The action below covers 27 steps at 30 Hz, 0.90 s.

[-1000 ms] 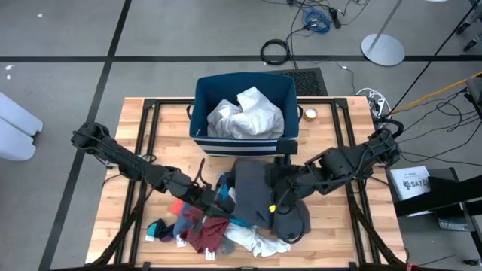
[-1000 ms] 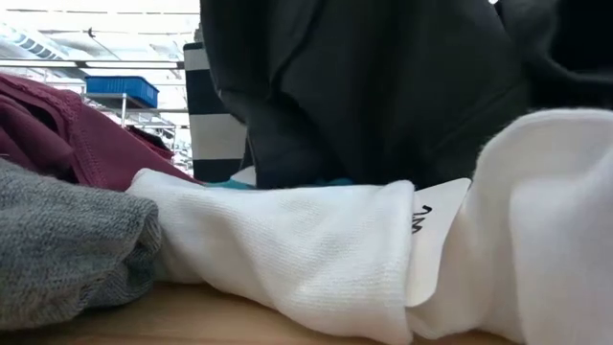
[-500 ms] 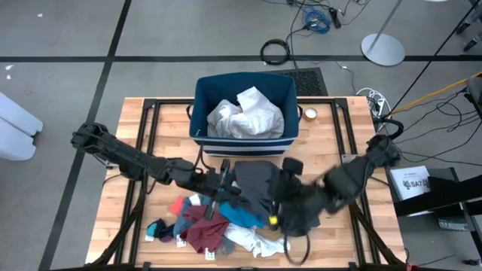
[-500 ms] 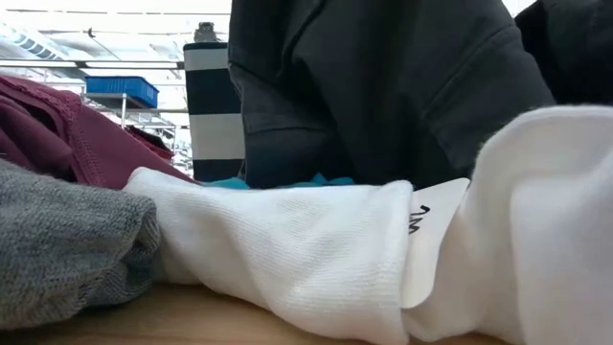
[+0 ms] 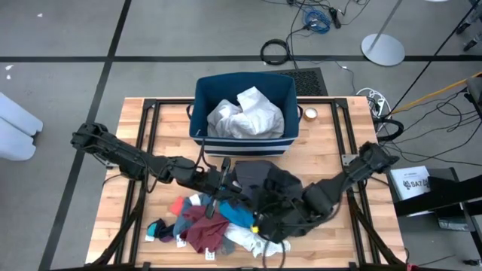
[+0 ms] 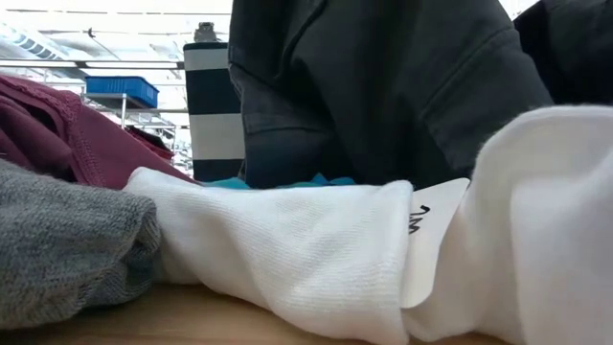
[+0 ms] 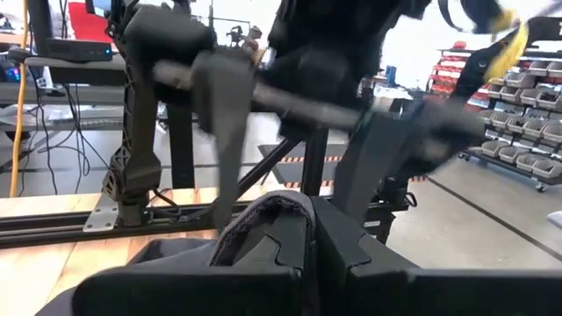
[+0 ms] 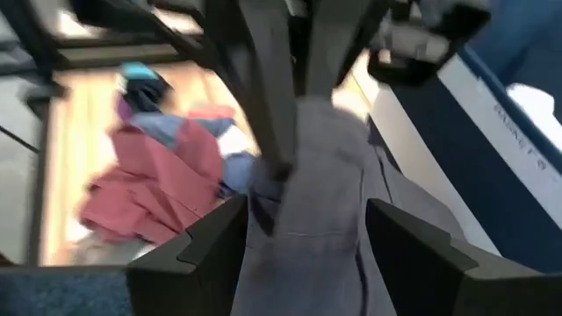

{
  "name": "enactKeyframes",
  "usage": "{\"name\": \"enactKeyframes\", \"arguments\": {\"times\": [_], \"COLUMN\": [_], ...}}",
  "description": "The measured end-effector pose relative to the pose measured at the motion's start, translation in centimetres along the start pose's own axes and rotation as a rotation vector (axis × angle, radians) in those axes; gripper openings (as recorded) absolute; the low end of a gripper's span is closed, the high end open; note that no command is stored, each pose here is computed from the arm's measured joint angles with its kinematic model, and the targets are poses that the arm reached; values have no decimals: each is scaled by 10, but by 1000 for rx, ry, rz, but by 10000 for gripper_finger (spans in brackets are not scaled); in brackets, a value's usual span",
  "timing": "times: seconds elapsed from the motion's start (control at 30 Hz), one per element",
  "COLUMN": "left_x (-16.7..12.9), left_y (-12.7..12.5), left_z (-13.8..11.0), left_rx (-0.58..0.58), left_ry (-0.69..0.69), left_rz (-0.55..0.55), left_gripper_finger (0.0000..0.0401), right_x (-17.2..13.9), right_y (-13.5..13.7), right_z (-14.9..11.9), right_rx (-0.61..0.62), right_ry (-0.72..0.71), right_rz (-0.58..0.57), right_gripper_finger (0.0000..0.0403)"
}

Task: Sort clothes
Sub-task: Put the dark gray shorts into the blue bin

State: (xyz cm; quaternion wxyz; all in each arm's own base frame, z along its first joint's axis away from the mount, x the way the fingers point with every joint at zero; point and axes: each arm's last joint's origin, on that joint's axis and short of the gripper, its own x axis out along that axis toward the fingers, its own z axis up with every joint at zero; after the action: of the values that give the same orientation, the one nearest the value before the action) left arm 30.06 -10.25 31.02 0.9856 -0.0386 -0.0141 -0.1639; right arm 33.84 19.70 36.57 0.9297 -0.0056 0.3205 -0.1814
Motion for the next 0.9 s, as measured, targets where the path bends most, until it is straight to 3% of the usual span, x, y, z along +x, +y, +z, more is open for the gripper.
{"name": "enactKeyframes", "arguments": {"times": [0.2, 0.3, 0.4, 0.53, 0.7, 0.9], "left_x": [0, 0, 0, 0, -6, -31], "left_y": [0, -1, -1, -1, 3, 5], "left_z": [0, 0, 0, -1, 3, 34], "left_rx": [-1, -1, -1, 1, 2, 44], "left_ry": [-2, 1, -1, 12, 30, -51], "left_rz": [-1, -11, -13, -24, -12, 1], "left_gripper_finger": [8, 11, 37, 92, 153, 180], "right_x": [15, 15, 11, 9, -6, -65], "right_y": [4, 3, 0, -4, -15, -47], "right_z": [-5, -5, -5, -8, -8, 9], "right_rx": [-10, -16, -19, -52, -41, -59], "right_ry": [44, 48, 59, 119, 156, 32], "right_rz": [-12, -18, -9, 7, 16, 4], "right_gripper_finger": [215, 189, 130, 19, 3, 2]}}
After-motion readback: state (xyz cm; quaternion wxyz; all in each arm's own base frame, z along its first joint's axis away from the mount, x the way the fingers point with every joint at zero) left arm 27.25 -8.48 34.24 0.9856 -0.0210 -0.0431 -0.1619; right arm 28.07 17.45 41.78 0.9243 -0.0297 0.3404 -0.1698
